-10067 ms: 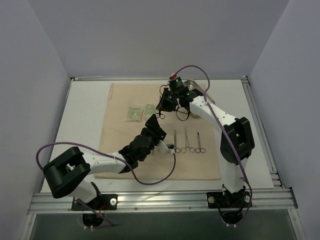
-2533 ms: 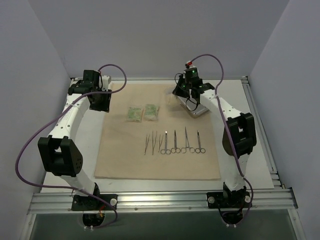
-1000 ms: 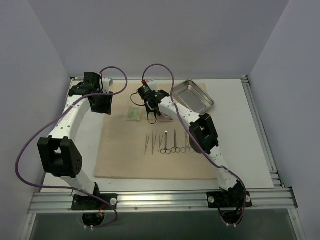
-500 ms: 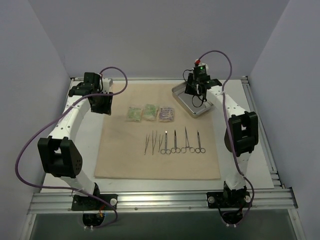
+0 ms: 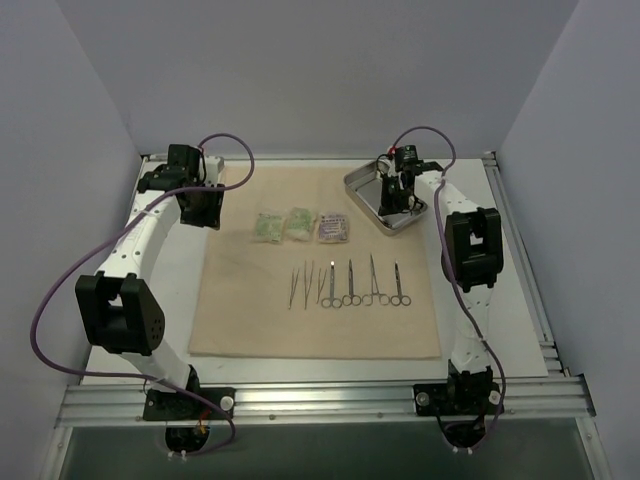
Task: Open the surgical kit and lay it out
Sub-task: Reset both arms
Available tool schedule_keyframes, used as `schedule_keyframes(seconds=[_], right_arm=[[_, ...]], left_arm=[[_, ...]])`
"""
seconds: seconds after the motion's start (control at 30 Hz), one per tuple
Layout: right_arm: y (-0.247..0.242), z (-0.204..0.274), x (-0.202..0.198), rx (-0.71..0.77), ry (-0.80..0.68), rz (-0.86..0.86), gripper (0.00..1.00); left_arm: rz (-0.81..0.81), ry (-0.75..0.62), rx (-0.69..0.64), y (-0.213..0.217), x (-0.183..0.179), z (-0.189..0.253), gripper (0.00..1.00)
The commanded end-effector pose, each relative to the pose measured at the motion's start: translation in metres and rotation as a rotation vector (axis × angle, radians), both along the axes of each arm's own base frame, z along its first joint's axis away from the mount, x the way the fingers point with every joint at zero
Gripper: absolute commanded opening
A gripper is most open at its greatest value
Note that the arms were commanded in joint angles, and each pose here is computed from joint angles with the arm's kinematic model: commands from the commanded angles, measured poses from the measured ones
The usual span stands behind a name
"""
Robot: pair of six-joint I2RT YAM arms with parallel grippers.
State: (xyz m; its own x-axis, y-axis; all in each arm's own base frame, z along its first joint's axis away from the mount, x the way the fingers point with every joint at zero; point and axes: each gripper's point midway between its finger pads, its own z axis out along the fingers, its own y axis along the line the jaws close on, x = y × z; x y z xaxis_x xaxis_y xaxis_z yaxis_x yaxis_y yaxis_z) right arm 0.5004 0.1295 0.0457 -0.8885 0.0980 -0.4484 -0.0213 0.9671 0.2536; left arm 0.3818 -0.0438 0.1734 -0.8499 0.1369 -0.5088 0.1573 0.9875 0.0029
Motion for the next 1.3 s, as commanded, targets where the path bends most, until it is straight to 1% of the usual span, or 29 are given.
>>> schedule_keyframes(seconds=[0.0,0.1,0.23,0.33,0.43,0.57,0.63,0.73,0.8,0.83,0.87,0.9,0.93,0.97,1.0,1.03,1.07,1.1,1.13,1.17,1.2,1.23,1.27], right_arm=[[0.017,0.004,-0.026,0.078,0.071,0.103,0.00],[0.026,-0.010,-0.033,0.129,0.126,0.129,0.00],[0.020,-0.026,-0.022,0.134,0.138,0.092,0.00],[0.012,-0.035,-0.010,0.126,0.124,0.061,0.00],[0.002,-0.040,-0.002,0.095,0.113,0.058,0.00],[-0.007,-0.044,-0.001,0.055,0.123,0.062,0.00],[-0.005,-0.038,0.001,0.063,0.107,0.072,0.00],[0.005,-0.009,0.012,0.116,0.045,0.097,0.00],[0.013,0.024,0.025,0.157,-0.029,0.110,0.00],[0.017,0.039,0.032,0.176,-0.069,0.116,0.02],[0.020,0.069,0.041,0.206,-0.133,0.112,0.04],[0.020,0.088,0.047,0.217,-0.180,0.108,0.06],[0.017,0.110,0.058,0.226,-0.256,0.098,0.16],[0.010,0.144,0.063,0.225,-0.339,0.063,0.25],[0.001,0.157,0.066,0.215,-0.379,0.029,0.32],[-0.020,0.174,0.075,0.204,-0.448,-0.027,0.54],[-0.090,0.196,0.073,0.089,-0.521,-0.243,0.99],[-0.091,0.208,0.070,0.090,-0.543,-0.245,1.00],[-0.127,0.205,0.067,0.015,-0.544,-0.342,1.00],[-0.148,0.190,0.057,-0.035,-0.503,-0.393,1.00],[-0.176,0.198,0.047,-0.083,-0.513,-0.455,1.00],[-0.205,0.193,0.039,-0.174,-0.503,-0.544,1.00],[-0.219,0.181,0.027,-0.207,-0.464,-0.576,1.00]], left_arm=[[0.012,-0.052,0.005,0.004,0.002,0.014,0.51],[0.009,-0.049,0.006,0.003,0.004,0.011,0.51],[0.014,-0.049,0.005,0.003,0.008,0.011,0.51],[0.014,-0.055,0.004,0.003,0.009,0.013,0.51],[0.026,-0.053,0.031,0.008,0.008,0.012,0.51],[0.031,-0.053,0.032,0.009,0.008,0.012,0.51],[0.033,-0.055,0.030,0.009,0.009,0.013,0.51],[0.033,-0.058,0.032,0.009,0.010,0.015,0.51],[0.034,-0.063,0.033,0.009,0.013,0.016,0.51],[0.031,-0.064,0.031,0.008,0.013,0.016,0.51],[0.033,-0.065,0.031,0.008,0.014,0.017,0.51],[0.033,-0.072,0.032,0.009,0.015,0.019,0.51],[0.033,-0.077,0.035,0.009,0.015,0.020,0.51],[0.034,-0.083,0.041,0.010,0.016,0.022,0.51],[0.034,-0.089,0.048,0.011,0.016,0.023,0.51],[0.038,-0.094,0.057,0.014,0.018,0.023,0.51],[0.059,-0.119,0.083,0.023,0.020,0.028,0.51],[0.061,-0.119,0.086,0.024,0.020,0.028,0.51],[0.074,-0.125,0.088,0.030,0.021,0.029,0.51],[0.084,-0.126,0.086,0.033,0.021,0.030,0.51],[0.092,-0.131,0.082,0.036,0.022,0.031,0.51],[0.103,-0.134,0.082,0.040,0.023,0.031,0.51],[0.129,-0.136,0.083,0.050,0.023,0.032,0.51]])
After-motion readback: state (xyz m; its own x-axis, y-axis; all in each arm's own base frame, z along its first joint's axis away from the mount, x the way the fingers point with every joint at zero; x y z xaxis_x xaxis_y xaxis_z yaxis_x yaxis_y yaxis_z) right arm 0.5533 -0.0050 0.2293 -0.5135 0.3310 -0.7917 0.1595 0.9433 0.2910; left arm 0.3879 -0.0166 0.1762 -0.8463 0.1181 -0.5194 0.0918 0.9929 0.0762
